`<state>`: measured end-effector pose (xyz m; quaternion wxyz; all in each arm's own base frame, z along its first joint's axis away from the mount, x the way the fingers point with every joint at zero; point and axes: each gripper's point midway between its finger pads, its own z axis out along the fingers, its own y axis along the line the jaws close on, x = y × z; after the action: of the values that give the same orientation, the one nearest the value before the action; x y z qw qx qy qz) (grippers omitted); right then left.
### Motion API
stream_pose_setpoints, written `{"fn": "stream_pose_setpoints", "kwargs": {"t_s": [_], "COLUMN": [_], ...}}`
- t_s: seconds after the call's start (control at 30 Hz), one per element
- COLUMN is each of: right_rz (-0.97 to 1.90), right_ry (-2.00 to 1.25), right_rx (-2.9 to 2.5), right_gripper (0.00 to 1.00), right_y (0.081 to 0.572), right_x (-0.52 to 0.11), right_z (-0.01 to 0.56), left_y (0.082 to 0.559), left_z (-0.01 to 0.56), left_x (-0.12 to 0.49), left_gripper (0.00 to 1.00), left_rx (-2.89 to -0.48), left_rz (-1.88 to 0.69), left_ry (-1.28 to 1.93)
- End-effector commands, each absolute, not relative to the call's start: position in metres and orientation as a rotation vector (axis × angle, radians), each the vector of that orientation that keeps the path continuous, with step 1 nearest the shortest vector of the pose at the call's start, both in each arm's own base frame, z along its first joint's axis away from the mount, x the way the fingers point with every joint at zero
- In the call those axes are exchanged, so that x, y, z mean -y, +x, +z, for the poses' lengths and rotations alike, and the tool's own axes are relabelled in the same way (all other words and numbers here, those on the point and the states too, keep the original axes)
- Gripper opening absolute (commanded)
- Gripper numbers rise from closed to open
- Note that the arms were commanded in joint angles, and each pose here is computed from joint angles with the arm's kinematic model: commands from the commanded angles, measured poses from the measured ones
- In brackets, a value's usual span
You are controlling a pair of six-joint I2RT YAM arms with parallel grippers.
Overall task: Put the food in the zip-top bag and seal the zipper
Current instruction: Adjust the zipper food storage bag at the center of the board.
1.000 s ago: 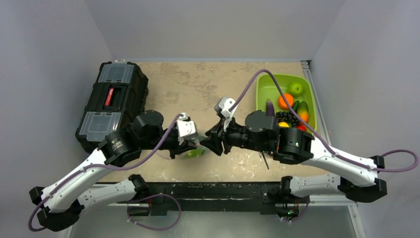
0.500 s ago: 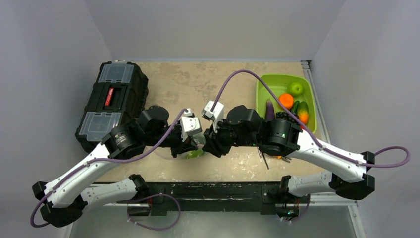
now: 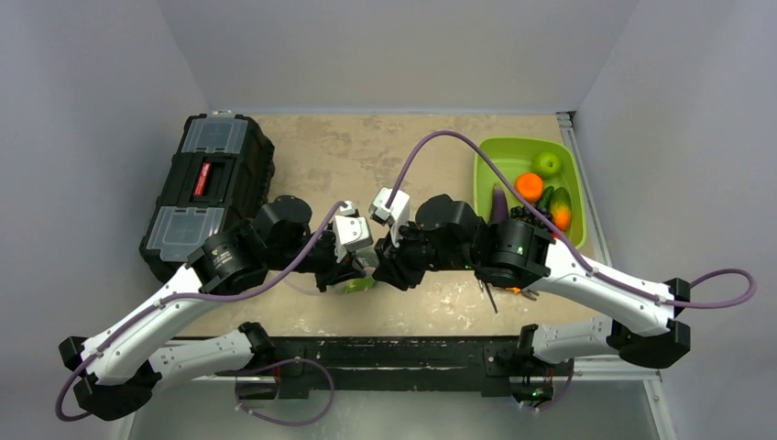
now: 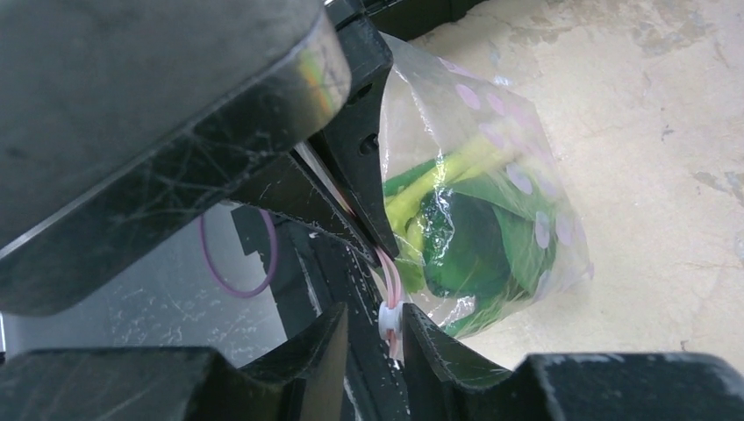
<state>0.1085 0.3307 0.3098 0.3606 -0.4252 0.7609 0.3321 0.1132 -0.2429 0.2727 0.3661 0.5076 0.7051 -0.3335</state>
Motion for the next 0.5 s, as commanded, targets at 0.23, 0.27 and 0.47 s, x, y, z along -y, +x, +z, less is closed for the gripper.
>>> {"fn": "stream_pose_setpoints", "kwargs": {"t_s": [0.23,0.27,0.47], "right_rz": [0.882,0.882,0.863], "right_ry": [-1.1,-1.095,-1.057], "right_rx": [-1.892,-1.889,-1.863], "right_gripper": [0.23,0.23,0.2], "right_y": [0.112,0.1125,0.1182], "right_x": [-0.339,-0.3391,-0.3359], "right_z": [0.314,0.3139,0.3191], "left_y": [0.1107,0.1105,0.1091], "left_z": [0.2988,0.2987,0.2997], "left_x": [0.2466,0.2465,0.245], "left_gripper": [0.0,0.0,0.0], "left_rx": [-1.695,-1.694,-1.686], "left_rz": [-0.899,-0.899,-0.9], "left_ry": [1.264,1.265,1.266]}}
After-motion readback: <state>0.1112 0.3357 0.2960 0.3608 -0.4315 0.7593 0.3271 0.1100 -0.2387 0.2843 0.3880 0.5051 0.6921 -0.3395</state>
